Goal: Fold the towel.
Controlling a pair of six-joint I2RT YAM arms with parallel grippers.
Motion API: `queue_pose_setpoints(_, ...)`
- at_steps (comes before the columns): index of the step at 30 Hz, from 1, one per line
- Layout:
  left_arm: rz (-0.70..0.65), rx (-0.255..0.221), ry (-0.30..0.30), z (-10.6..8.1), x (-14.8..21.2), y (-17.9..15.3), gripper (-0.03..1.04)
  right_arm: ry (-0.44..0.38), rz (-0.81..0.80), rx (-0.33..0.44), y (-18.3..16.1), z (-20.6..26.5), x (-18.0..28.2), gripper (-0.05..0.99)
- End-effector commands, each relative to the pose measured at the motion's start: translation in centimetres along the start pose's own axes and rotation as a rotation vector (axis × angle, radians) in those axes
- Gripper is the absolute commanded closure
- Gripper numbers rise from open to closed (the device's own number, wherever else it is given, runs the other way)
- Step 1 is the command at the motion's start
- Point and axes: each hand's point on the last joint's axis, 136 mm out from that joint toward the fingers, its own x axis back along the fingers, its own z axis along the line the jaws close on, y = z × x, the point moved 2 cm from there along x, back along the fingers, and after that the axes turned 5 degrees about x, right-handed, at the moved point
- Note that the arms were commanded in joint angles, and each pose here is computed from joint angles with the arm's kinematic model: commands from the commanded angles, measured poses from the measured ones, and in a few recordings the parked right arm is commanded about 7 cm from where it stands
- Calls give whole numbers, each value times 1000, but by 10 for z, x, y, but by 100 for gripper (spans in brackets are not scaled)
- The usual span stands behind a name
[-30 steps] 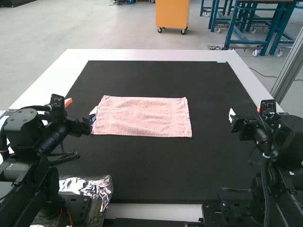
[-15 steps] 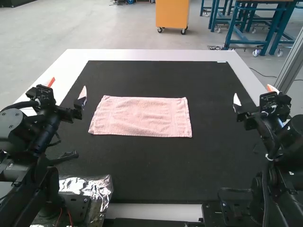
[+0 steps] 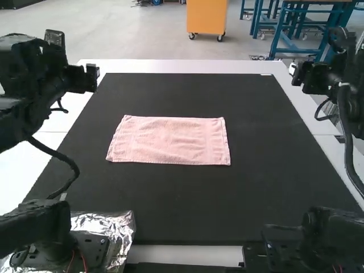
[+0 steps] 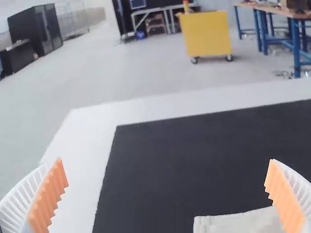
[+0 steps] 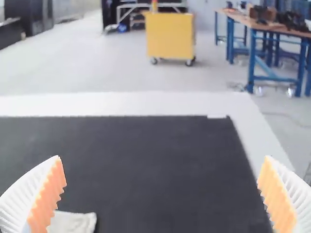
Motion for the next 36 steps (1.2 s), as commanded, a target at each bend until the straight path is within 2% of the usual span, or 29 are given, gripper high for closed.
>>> queue_pose_setpoints(1, 165, 20, 90, 17, -37, -23, 5, 74, 185, -113, -32, 9, -44, 2)
queue_pose_setpoints(4, 306, 34, 99, 21, -65, -52, 5, 137, 359, -137, -70, 25, -77, 2)
queue_pose_setpoints(8, 454, 63, 61, 18, -88, -93, 5, 217, 465, -134, -98, 56, -101, 3)
queue_pose_setpoints(10, 500, 67, 60, 19, -95, -108, 5, 281, 511, -175, -110, 79, -108, 3)
queue_pose_setpoints(14, 558, 74, 29, 13, -106, -133, 5, 333, 573, -177, -130, 107, -118, 3)
queue_pose_setpoints(20, 613, 78, 14, 9, -123, -166, 5, 355, 624, -135, -159, 133, -132, 3)
queue_pose_setpoints(28, 701, 101, -45, -1, -148, -204, 5, 347, 643, -71, -182, 145, -157, 3)
queue_pose_setpoints(36, 716, 111, -46, 2, -171, -217, 5, 326, 657, -2, -197, 150, -182, 3)
